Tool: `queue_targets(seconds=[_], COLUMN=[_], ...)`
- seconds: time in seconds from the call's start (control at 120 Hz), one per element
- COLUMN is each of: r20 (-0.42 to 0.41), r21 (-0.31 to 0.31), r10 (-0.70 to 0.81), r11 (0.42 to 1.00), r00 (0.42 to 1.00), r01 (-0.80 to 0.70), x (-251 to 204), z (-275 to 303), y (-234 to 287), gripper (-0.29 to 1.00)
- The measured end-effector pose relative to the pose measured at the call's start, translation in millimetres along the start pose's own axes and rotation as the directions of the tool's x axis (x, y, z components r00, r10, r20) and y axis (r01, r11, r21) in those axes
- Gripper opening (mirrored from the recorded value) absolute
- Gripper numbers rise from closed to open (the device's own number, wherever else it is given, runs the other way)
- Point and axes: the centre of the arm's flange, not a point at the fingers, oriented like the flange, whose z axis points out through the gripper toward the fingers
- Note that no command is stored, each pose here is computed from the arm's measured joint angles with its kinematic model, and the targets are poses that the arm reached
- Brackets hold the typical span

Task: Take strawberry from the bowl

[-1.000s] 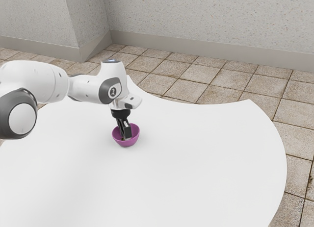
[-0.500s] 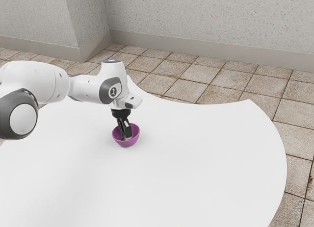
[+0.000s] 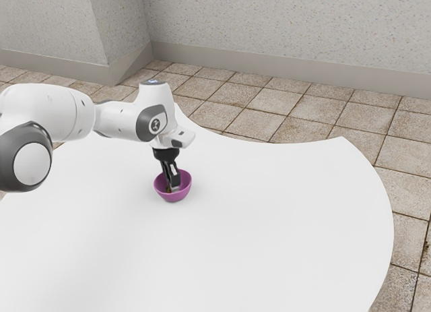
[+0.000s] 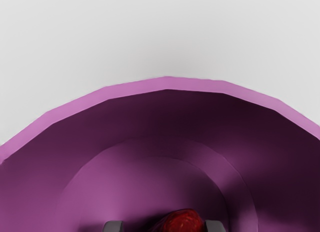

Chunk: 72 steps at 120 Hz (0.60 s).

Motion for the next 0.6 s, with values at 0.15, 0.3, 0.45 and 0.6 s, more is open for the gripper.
queue_targets(seconds=[0.15,0.3,0.45,0.6], r20=[-0.013,-0.044,-0.102,-0.049], r21=[0.015,0.045,0.083,0.029], r10=[-0.001,0.007,0.185,0.264], r11=[1.0,0.999,0.981,0.964], r00=[1.0,0.999,0.977,0.963], r01=[0.001,-0.005,-0.177,-0.263], x=[3.1,6.9,88.6,130.8], z=[-11.6,-47.3,-90.5,-29.1], y=[-2.4,3.3,103.5,161.9], gripper=[0.09,0.07,0.07,0.06])
